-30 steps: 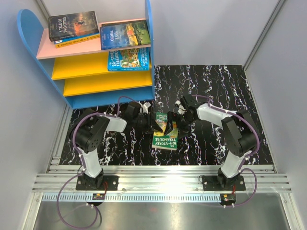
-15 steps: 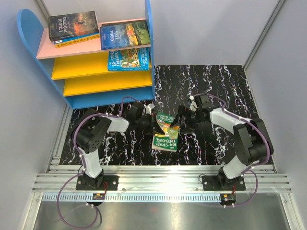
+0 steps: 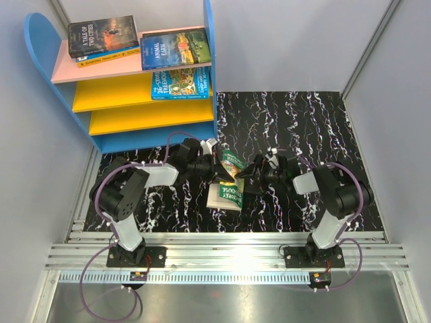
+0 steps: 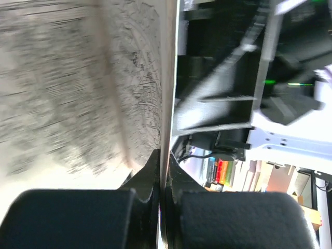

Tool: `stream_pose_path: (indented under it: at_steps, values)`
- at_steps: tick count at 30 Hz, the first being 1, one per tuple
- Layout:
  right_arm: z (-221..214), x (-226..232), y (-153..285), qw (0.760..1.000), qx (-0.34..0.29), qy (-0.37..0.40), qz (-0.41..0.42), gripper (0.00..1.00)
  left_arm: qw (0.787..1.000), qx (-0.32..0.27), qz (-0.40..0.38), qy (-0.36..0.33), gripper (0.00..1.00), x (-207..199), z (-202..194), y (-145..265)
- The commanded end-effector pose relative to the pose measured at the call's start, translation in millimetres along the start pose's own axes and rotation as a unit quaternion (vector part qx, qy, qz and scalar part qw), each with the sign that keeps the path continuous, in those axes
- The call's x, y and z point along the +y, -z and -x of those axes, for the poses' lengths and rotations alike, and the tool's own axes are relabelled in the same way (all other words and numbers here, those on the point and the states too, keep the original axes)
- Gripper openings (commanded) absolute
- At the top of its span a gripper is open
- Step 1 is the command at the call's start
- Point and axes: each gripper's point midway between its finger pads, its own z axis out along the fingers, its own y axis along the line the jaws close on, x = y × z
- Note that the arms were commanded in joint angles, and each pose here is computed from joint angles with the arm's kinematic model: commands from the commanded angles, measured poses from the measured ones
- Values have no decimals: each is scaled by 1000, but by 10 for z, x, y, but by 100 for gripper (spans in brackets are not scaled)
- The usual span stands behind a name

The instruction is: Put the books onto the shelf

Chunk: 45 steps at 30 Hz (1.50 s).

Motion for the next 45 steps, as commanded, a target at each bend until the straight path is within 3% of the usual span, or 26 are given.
stream_pose_path:
  at_steps: [1,11,23,30,34,36,37,40,41,44,45]
  values:
    - [67,158,-65,997,-22,-15,76,100,996,1,-80,-48,0,-607,53,106]
    - [6,68,-71,986,-33,-59,155,99,992,0,-105,-66,0,-952,130,204]
    - [-7,61,-66,990,-29,-46,132,100,985,-21,-156,-77,0,-1350,242,367]
    - [5,163,-44,988,-26,-44,149,98,994,1,-93,-53,0,-821,99,239]
    - [-33,160,-27,986,-22,-44,157,95,998,12,-66,8,0,-197,-198,148]
    - [-51,132,-26,986,-20,-54,158,94,997,5,-83,8,0,-103,-252,124]
    - [-66,115,-22,985,-18,-57,160,93,996,10,-70,48,0,97,-347,99]
    - [-102,88,-9,985,-15,-62,162,89,994,-1,-93,65,11,149,-374,56]
    - [-108,79,-11,985,-14,-62,162,87,993,6,-88,82,32,259,-444,12]
    - [-139,63,1,985,-11,-62,159,85,991,0,-108,80,49,190,-437,-22]
    - [-147,65,5,985,-9,-62,159,81,991,0,-106,81,50,178,-430,-27]
